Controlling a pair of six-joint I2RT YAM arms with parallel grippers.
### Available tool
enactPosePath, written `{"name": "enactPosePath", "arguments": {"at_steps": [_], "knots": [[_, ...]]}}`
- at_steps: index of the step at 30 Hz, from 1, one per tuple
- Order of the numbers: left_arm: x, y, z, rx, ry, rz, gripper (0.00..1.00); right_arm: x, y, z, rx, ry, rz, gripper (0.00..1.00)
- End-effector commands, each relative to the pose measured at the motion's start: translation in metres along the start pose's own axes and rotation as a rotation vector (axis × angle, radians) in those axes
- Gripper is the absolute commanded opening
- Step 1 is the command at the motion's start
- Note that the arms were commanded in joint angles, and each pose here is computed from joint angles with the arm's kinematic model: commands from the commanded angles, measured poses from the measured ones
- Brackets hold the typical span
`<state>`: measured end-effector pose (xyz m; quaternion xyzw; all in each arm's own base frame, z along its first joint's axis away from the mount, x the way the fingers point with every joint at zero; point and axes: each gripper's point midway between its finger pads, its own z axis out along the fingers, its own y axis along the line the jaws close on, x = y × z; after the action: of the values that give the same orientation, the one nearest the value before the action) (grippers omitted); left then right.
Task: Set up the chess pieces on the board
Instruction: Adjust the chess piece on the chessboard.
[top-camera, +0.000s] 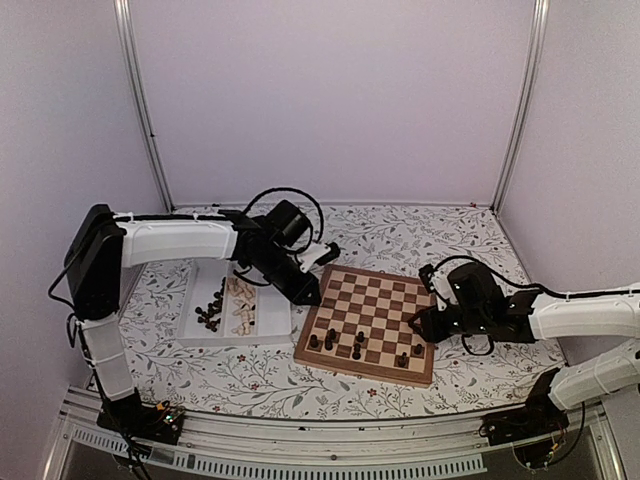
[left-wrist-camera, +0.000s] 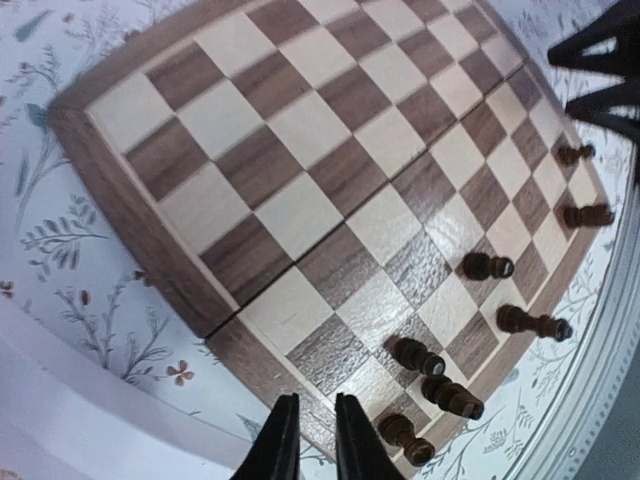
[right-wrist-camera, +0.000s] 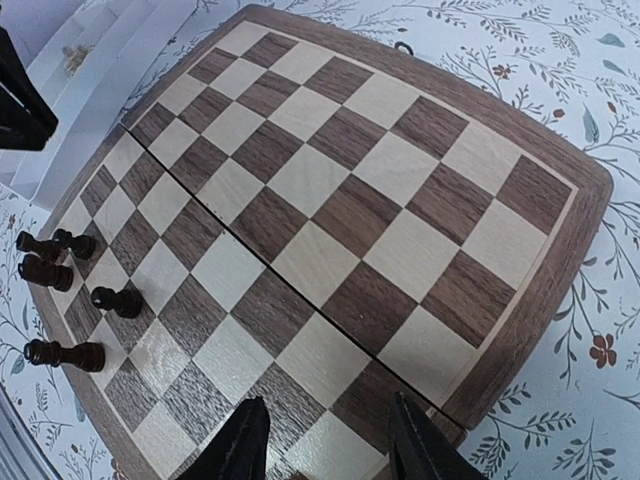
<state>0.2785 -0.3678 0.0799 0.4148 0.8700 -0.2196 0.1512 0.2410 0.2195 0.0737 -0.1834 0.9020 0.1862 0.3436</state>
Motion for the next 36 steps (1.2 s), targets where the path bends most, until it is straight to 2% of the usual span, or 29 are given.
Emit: {"name": "enactPosePath", "arguments": {"at_steps": [1, 3, 7, 9, 19, 27, 36], "knots": [[-0.049, 0.012, -0.059, -0.116, -0.179, 0.068, 0.21, -0.03, 0.016, 0.015, -0.042, -0.022, -0.081, 0.41], [-0.059, 0.018, -0.073, -0.159, -0.224, 0.084, 0.24, -0.025, 0.027, 0.031, -0.091, 0.04, -0.105, 0.36], [-0.062, 0.022, -0.083, -0.158, -0.294, 0.087, 0.25, -0.02, 0.038, 0.057, -0.132, 0.118, -0.133, 0.22], [-0.061, 0.025, -0.084, -0.161, -0.308, 0.087, 0.25, -0.018, 0.042, 0.067, -0.148, 0.146, -0.142, 0.19], [-0.05, 0.045, -0.098, -0.132, -0.359, 0.033, 0.25, 0.009, 0.066, 0.1, -0.297, 0.297, -0.167, 0.12], [-0.048, 0.048, -0.097, -0.112, -0.353, 0.018, 0.25, 0.031, 0.081, 0.087, -0.376, 0.364, -0.195, 0.09], [-0.045, 0.051, -0.092, -0.108, -0.34, 0.005, 0.25, 0.03, 0.094, 0.075, -0.421, 0.367, -0.226, 0.08]]}}
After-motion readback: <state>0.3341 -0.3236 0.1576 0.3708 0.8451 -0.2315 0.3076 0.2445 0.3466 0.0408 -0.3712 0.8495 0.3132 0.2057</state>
